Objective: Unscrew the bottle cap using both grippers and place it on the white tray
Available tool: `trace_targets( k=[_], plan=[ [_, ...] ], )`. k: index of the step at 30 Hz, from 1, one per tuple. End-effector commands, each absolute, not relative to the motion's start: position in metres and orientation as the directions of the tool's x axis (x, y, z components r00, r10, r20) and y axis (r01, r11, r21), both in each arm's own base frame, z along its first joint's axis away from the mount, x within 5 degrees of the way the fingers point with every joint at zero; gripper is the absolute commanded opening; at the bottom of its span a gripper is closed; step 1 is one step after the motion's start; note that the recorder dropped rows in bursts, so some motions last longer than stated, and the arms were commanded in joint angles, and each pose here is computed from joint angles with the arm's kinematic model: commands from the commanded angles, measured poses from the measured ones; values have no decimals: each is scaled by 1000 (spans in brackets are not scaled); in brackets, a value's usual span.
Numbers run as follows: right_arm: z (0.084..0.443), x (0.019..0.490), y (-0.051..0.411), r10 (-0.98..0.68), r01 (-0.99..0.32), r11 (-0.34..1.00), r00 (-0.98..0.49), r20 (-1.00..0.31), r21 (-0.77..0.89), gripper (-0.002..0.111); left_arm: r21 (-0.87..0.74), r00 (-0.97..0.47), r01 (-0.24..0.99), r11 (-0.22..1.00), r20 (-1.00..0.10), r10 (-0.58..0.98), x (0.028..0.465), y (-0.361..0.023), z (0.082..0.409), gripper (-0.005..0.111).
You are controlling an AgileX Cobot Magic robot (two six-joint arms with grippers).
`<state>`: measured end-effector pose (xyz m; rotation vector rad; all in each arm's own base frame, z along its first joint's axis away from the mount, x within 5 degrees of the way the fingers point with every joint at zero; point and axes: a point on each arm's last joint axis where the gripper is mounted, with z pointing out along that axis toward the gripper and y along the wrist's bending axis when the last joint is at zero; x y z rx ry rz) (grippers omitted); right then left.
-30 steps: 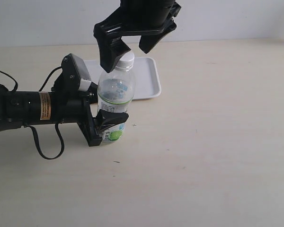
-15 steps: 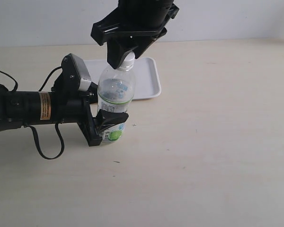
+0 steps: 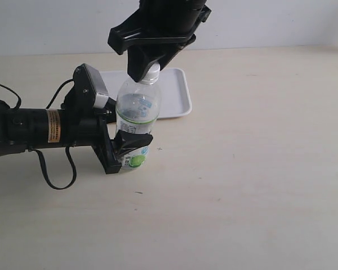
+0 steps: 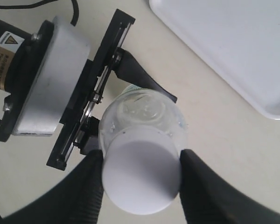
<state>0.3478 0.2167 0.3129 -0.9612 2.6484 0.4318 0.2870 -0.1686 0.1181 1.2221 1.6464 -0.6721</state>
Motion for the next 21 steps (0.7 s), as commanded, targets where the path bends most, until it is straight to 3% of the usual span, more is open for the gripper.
trace_targets(
  k=[1,7,12,21],
  plan=[
    [318,348,216,-623,-716,683,-673,-398,142,0,101,-43,929,356,-926,375,287,-171,124,0],
    [318,348,216,-771,-859,511,-479,-421,41,0,101,-43,929,356,-926,375,287,-171,124,0],
    [318,348,216,-881,-957,281,-226,-416,-76,0,101,-43,929,356,-926,375,287,-171,124,0],
    [318,348,215,-927,-978,-12,88,-363,-207,0,96,-47,929,357,-927,372,287,-171,124,0]
  ],
)
